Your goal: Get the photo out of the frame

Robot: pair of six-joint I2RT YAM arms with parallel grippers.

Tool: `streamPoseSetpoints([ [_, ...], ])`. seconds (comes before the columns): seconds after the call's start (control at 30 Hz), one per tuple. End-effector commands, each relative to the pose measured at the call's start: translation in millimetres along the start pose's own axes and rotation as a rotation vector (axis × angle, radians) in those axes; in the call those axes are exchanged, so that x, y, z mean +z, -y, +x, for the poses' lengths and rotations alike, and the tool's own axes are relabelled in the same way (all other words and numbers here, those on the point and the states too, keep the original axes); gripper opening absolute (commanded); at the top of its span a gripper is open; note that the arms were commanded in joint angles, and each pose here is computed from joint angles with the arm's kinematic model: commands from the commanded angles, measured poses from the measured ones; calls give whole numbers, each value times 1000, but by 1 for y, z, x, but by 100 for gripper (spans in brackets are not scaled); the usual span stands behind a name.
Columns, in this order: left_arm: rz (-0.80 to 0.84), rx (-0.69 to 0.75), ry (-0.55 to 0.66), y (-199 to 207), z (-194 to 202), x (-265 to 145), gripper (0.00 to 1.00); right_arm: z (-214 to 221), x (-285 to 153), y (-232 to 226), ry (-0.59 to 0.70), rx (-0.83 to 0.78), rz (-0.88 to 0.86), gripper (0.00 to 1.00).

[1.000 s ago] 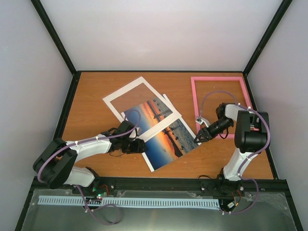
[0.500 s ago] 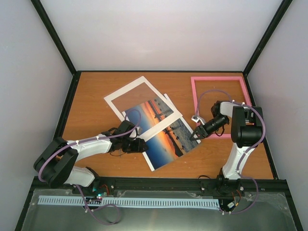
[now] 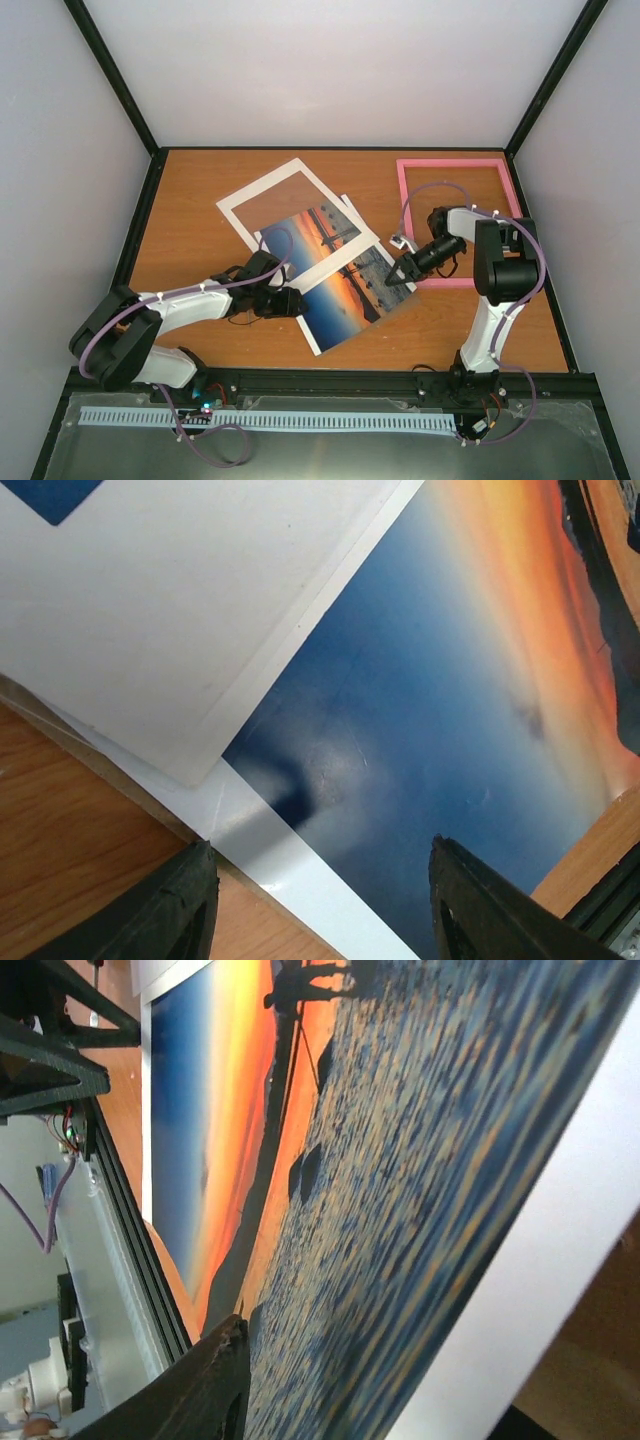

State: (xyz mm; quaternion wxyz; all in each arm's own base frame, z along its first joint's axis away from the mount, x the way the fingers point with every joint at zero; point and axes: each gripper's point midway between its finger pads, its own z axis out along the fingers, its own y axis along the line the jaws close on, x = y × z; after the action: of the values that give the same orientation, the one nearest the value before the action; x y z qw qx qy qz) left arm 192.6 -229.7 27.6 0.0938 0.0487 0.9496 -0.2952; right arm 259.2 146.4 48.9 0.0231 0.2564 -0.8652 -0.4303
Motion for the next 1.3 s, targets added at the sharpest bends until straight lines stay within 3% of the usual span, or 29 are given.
streamPoseSetpoints([
  [0.0,-89,-31,-21,-24,13,4,59,-10,0,4,23,72,9,39],
  [0.2,-93,-26,-15,-24,14,2,59,-15,1,7,45,136,6,31],
  [0.53,-115,-29,20,-27,9,-4,59,-21,-7,-3,73,164,-5,3],
  [0.97,-148,-20,213,-11,-28,-45,61,-13,-101,-7,245,195,123,3],
  [1.27,-153,-7,235,-6,-40,-45,62,-19,-195,-13,414,187,246,3],
])
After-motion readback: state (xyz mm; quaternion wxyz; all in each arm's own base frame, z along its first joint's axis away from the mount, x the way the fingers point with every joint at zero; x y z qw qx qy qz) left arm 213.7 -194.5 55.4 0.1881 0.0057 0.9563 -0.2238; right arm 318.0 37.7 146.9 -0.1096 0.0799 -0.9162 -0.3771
